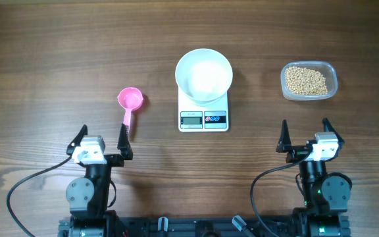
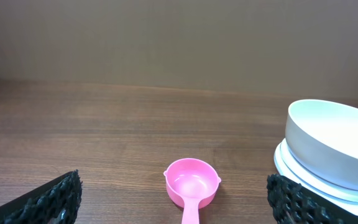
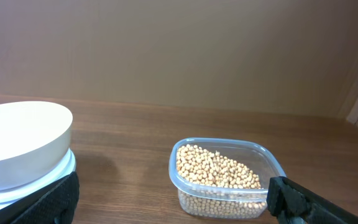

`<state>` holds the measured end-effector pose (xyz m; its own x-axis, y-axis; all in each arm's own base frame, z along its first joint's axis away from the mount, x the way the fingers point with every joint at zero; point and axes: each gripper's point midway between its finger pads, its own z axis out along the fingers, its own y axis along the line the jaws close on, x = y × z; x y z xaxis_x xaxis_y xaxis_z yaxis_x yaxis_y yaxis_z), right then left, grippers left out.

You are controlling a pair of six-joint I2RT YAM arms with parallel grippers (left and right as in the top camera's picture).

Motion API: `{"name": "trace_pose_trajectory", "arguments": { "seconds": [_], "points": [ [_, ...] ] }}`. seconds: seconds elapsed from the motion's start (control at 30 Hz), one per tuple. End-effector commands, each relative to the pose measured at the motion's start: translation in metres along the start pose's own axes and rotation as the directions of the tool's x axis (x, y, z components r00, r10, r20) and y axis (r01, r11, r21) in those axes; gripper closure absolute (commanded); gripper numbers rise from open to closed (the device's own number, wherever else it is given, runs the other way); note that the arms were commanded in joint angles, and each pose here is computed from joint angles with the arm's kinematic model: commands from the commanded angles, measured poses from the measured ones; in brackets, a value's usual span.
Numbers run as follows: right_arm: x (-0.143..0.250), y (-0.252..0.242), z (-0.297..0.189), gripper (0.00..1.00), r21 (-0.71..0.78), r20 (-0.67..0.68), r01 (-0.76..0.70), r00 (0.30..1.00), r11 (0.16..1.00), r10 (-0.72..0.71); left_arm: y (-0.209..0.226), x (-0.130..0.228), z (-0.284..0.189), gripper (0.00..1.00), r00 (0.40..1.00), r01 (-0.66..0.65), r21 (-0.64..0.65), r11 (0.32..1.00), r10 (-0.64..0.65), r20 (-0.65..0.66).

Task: Scoop item into bowl and weigh 150g on scale
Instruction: 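Raise the left gripper and move it toward the pink scoop, then lower the left gripper onto the pink scoop handle and close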

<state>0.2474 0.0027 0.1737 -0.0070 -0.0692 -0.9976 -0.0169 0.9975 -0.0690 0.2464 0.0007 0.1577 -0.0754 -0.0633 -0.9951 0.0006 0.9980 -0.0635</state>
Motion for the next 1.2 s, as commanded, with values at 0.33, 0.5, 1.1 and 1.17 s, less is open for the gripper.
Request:
{"name": "trace_pose_trajectory", "arguments": {
  "seconds": [0.33,0.5,1.1,1.17],
  "points": [
    [0.000,0.003,0.000,0.00,-0.013,0.001,0.007,1.000,1.000,-0.007,0.000,0.002,0.000,0.00,1.000,-0.015,0.000,1.000,0.015,-0.002],
    [0.000,0.003,0.000,0.00,-0.013,0.001,0.007,1.000,1.000,-0.007,-0.011,0.001,0.000,0.00,0.999,0.035,0.065,0.997,-0.035,-0.002],
    [0.000,0.003,0.000,0.00,-0.014,0.001,0.007,1.000,1.000,-0.007,-0.101,-0.184,-0.084,0.00,0.910,-0.122,0.541,0.832,-0.124,0.395],
    [0.000,0.003,0.000,0.00,-0.013,0.001,0.007,1.000,1.000,-0.007,-0.102,-0.197,-0.076,0.00,0.967,-0.020,0.544,0.839,-0.123,0.225]
  ]
}}
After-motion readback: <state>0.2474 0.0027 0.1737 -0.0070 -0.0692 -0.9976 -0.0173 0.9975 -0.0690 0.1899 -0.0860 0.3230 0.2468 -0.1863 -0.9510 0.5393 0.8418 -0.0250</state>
